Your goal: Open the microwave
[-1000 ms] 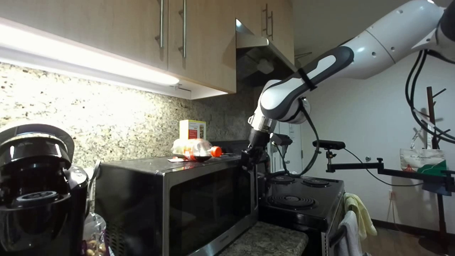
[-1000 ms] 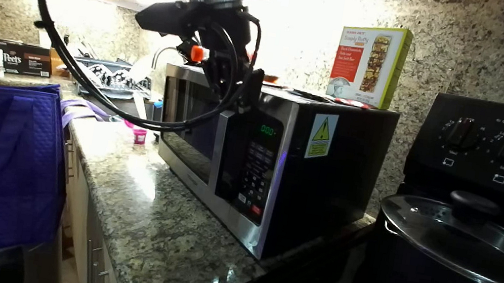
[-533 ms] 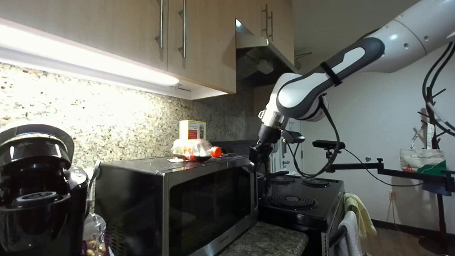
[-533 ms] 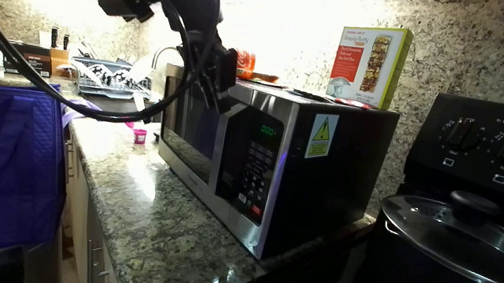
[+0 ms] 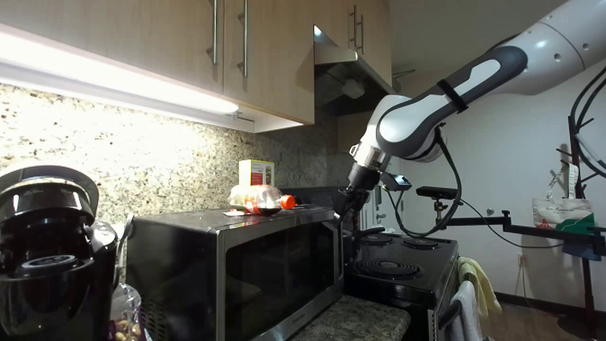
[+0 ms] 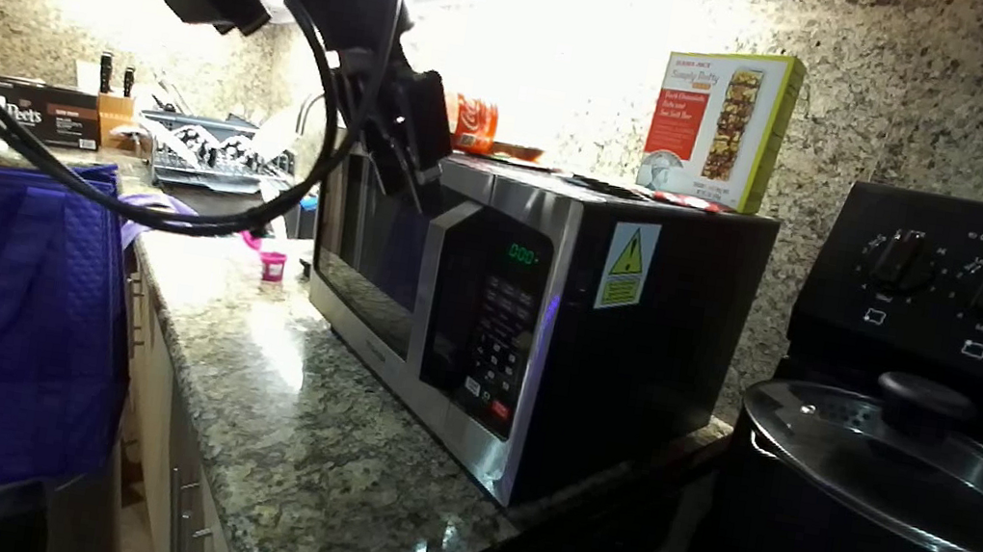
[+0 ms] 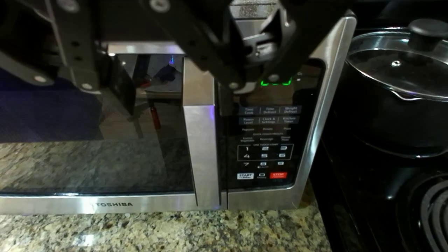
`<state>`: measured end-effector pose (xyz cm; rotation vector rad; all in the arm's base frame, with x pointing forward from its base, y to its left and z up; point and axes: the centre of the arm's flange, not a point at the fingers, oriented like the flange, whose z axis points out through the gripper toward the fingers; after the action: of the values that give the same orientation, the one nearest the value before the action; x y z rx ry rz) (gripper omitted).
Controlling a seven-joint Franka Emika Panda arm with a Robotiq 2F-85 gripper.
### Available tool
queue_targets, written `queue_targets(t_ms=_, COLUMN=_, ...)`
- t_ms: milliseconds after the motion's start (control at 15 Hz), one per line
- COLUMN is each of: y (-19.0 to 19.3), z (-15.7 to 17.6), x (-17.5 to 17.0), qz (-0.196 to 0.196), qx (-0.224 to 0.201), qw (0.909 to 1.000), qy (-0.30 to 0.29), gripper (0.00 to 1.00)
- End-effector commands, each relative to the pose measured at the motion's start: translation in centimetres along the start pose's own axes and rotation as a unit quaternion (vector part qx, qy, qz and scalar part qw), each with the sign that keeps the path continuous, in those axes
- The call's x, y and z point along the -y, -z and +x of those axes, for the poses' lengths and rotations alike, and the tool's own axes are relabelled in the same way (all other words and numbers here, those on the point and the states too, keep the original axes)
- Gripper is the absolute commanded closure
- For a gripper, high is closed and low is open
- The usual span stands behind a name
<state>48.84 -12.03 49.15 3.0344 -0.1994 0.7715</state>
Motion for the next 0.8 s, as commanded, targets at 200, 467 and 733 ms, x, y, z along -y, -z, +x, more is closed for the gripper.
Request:
queue_targets(t_ms=200, y=-2.8, z=0.3, x=-2.0, qz=0.031, qx=-0.012, qw=0.9994, qy=-0.007, gripper=0.0)
queue_targets(t_ms=467, y=-4.4, z=1.2, x=-2.5, qz=0.033, qx=-0.035, qw=0.9988, qy=0.009, gripper=0.0)
queue_targets(t_ms=733, y=-5.6, z=1.8, x=-2.5, qz=0.05, qx=-0.042, qw=0.9979, qy=0.005, gripper=0.0)
